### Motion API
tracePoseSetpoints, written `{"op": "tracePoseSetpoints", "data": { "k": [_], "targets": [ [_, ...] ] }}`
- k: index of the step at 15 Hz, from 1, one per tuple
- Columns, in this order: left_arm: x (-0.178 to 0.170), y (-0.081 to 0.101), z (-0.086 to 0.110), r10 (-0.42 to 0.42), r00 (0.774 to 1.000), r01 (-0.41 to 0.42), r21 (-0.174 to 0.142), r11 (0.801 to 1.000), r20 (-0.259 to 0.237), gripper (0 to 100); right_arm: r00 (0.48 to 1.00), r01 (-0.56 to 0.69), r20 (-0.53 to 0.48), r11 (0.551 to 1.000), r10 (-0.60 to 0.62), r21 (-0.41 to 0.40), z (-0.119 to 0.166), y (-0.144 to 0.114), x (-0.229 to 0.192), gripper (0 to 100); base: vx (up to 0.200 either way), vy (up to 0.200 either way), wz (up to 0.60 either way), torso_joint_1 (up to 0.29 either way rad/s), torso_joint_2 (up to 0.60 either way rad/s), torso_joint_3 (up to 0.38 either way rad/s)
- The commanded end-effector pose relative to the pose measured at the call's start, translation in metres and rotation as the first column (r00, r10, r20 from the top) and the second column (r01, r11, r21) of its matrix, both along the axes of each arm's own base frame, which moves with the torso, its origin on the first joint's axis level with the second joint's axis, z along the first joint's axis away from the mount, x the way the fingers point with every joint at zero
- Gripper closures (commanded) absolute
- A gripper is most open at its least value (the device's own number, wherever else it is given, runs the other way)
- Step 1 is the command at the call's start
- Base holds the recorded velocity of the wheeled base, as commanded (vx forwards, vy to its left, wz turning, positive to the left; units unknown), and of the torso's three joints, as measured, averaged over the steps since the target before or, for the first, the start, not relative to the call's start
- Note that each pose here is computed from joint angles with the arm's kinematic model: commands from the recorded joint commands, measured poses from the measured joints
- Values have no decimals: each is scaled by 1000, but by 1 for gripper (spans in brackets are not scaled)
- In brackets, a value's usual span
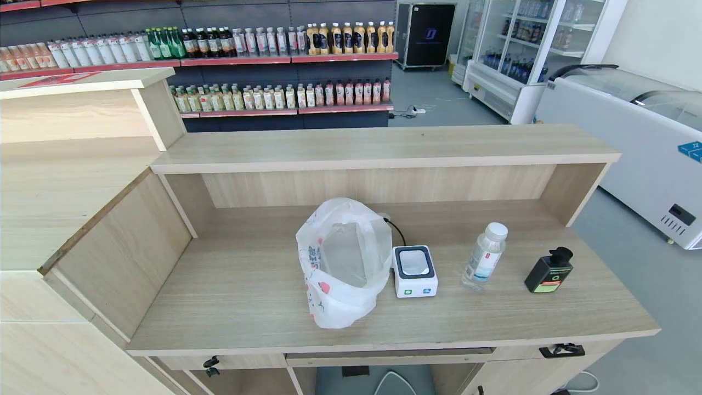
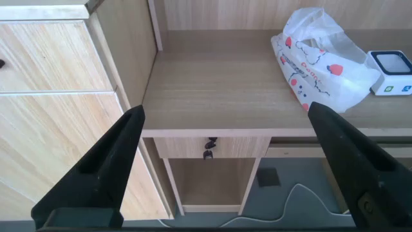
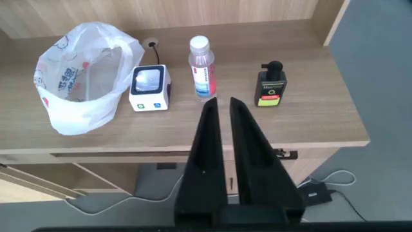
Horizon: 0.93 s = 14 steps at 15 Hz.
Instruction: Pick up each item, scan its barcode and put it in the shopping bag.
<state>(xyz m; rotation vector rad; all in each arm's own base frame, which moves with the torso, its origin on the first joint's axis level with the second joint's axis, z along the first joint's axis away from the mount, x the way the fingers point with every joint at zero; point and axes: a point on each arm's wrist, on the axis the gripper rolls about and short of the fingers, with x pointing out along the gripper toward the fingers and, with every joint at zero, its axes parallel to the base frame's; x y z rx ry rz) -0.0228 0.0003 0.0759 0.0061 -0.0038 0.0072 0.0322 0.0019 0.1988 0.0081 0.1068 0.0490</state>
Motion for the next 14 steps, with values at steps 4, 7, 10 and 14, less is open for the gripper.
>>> {"op": "tracePoseSetpoints", "data": {
  "k": [4, 7, 10, 14],
  "targets": [
    [0, 0, 0, 0, 1000, 0, 0, 1000, 1, 0, 981, 60, -187, 998, -60, -7, -1, -4, 107, 0, 0, 0, 0, 0, 0, 0],
    [0, 0, 0, 0, 1000, 0, 0, 1000, 1, 0, 973, 139, -180, 989, -147, -55, -33, -30, 182, 0, 0, 0, 0, 0, 0, 0],
    [0, 0, 0, 0, 1000, 0, 0, 1000, 1, 0, 966, 112, -217, 985, -138, -128, -77, -43, 208, 0, 0, 0, 0, 0, 0, 0],
    [0, 0, 0, 0, 1000, 0, 0, 1000, 1, 0, 961, 93, -246, 984, -129, -152, -113, -43, 214, 0, 0, 0, 0, 0, 0, 0]
  ]
}}
